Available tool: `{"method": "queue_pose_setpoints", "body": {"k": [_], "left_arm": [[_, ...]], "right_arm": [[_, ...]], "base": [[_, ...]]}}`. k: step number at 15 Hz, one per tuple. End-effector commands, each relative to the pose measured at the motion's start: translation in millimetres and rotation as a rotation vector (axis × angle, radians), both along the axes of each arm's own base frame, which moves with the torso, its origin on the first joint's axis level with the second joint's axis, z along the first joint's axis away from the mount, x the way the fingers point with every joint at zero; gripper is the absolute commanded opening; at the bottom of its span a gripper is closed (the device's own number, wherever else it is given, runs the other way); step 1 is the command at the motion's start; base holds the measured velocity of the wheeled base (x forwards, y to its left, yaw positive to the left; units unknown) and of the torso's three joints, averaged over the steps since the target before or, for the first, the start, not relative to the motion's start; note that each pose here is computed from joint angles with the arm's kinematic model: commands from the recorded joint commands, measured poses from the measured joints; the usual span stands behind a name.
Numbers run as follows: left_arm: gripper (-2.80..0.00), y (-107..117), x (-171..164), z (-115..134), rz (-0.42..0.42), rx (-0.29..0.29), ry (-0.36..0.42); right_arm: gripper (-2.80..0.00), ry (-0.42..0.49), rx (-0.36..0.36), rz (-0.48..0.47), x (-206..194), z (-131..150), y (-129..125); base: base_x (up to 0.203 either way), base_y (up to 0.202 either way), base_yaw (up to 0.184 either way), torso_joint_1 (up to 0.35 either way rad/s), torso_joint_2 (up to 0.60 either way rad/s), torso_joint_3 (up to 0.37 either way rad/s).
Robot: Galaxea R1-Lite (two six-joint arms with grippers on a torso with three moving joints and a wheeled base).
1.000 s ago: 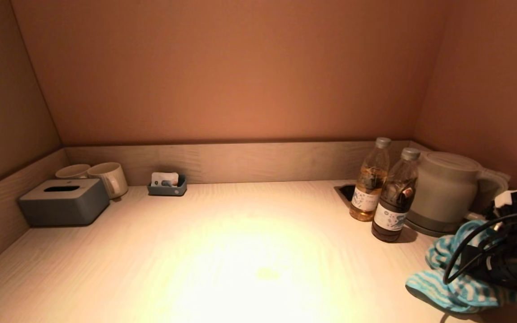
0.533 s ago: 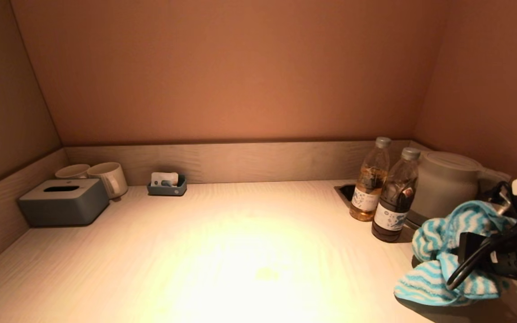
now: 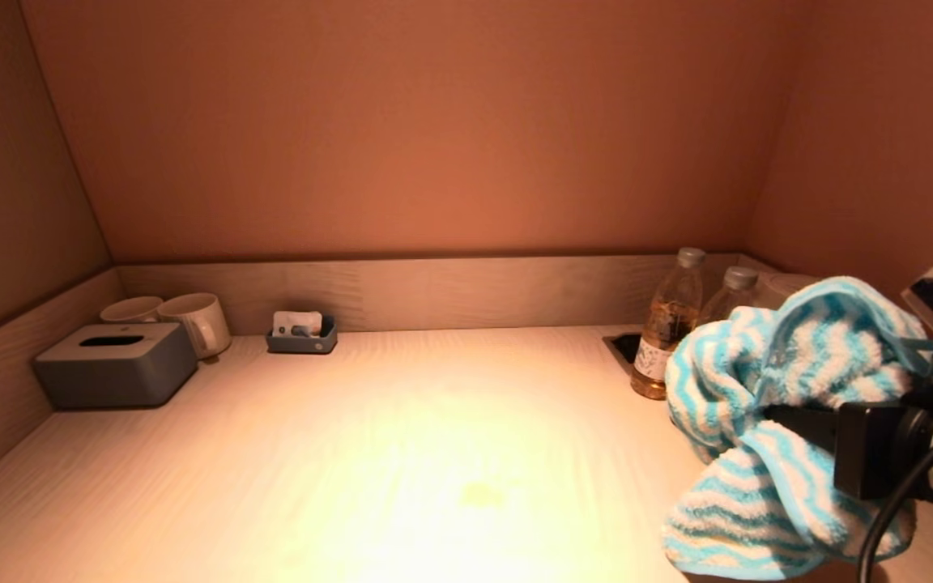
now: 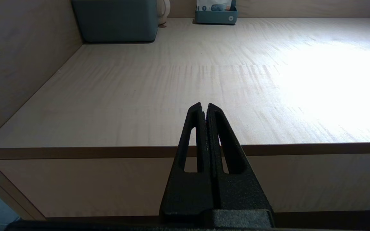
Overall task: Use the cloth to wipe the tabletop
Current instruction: Sweep the stains on the table
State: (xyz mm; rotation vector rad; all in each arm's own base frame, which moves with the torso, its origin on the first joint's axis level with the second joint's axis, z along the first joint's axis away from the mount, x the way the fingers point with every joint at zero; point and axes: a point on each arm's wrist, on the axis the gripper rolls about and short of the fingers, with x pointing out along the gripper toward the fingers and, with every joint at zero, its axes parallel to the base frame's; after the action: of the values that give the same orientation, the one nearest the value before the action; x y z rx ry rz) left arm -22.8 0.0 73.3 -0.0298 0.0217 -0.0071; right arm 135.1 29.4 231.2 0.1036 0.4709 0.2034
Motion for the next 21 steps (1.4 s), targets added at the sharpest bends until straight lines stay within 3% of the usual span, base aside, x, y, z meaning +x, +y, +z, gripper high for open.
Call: {"method": "queue_pose_setpoints", "body": {"k": [1,6,10,16,21], "left_arm": [[-2.80,0,0,0,0.000,-0.001,0.000],[-2.80,0,0,0,0.000,0.001,0.000],[-2.80,0,0,0,0.000,0.001,0.000],[-2.80,0,0,0,0.000,-0.001,0.000],[-2.80,0,0,0,0.000,-0.001,0.000]], "right_arm": [[-2.80,-0.037,0.011,0.105,-11,12,12],[-2.80,0.077,-0.026,0.220,40,8,53],[-2.80,0.146,-0.057,0.327,81,0,104],[-2.80,0.226,-0.157,0.456,103,-36,183],[-2.80,0.294,-0.211,0.502,120,-72,221]], "base": [[0.000,0.000,0.000,0.000,0.00,0.000],[0.000,0.000,0.000,0.000,0.00,0.000],[0.000,0.000,0.000,0.000,0.00,0.000],[0.000,0.000,0.000,0.000,0.00,0.000],[0.000,0.000,0.000,0.000,0.00,0.000]]}}
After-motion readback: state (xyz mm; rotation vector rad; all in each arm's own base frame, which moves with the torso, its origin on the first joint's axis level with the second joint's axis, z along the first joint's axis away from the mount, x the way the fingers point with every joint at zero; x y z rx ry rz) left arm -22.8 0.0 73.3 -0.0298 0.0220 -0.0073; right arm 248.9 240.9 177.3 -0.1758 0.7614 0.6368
